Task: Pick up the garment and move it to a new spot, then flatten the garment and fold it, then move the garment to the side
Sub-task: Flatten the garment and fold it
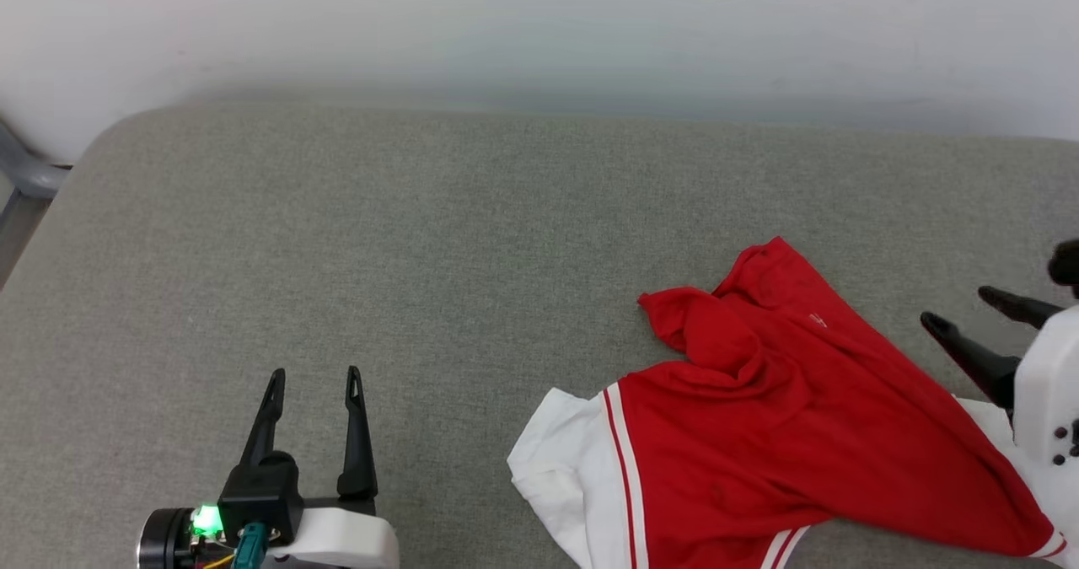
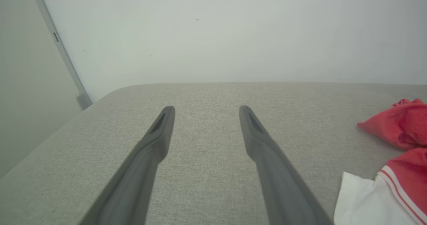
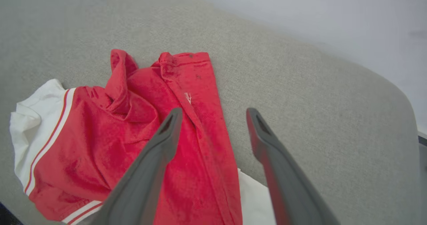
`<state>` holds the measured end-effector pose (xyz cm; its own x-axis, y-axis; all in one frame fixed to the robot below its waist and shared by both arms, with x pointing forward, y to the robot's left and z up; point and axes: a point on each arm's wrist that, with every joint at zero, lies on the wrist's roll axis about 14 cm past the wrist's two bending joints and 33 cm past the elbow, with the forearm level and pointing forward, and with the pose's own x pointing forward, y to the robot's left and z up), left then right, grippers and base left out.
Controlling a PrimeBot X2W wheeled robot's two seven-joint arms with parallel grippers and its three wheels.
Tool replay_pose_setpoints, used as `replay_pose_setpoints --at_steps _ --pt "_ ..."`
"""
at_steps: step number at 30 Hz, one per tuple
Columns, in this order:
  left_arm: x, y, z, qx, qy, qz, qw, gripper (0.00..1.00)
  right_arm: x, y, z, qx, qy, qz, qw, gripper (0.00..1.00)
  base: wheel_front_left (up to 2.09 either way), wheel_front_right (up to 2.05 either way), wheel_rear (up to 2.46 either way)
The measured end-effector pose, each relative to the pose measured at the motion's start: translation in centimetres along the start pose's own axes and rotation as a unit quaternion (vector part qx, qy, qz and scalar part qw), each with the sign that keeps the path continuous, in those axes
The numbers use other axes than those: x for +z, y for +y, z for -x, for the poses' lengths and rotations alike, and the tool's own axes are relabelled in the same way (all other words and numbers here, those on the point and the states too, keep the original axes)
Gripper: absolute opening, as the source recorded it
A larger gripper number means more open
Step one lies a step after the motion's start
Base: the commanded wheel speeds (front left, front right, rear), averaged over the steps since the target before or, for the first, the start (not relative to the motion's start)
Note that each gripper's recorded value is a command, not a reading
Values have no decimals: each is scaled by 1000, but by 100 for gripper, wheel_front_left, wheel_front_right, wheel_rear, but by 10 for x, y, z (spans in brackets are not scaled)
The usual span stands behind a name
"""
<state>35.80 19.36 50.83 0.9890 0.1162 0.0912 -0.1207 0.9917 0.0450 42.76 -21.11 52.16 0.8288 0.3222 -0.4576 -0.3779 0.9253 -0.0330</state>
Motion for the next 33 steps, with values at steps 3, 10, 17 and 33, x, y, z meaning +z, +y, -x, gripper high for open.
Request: replay_pose_setpoints --at_steps 3,10,17,33 --pt "-2 -2 -7 -1 2 3 1000 100 -17 10 -16 22 81 24 996 100 0 0 0" --pt "-14 -5 -21 6 18 6 1000 100 -67 21 -55 53 231 55 970 100 0 0 0" --pt "-28 -4 -34 13 33 1 999 100 -120 33 -89 80 318 67 942 100 0 0 0" --pt "-20 -2 -25 17 25 0 1000 100 -27 51 -82 119 54 12 991 0 0 0 0"
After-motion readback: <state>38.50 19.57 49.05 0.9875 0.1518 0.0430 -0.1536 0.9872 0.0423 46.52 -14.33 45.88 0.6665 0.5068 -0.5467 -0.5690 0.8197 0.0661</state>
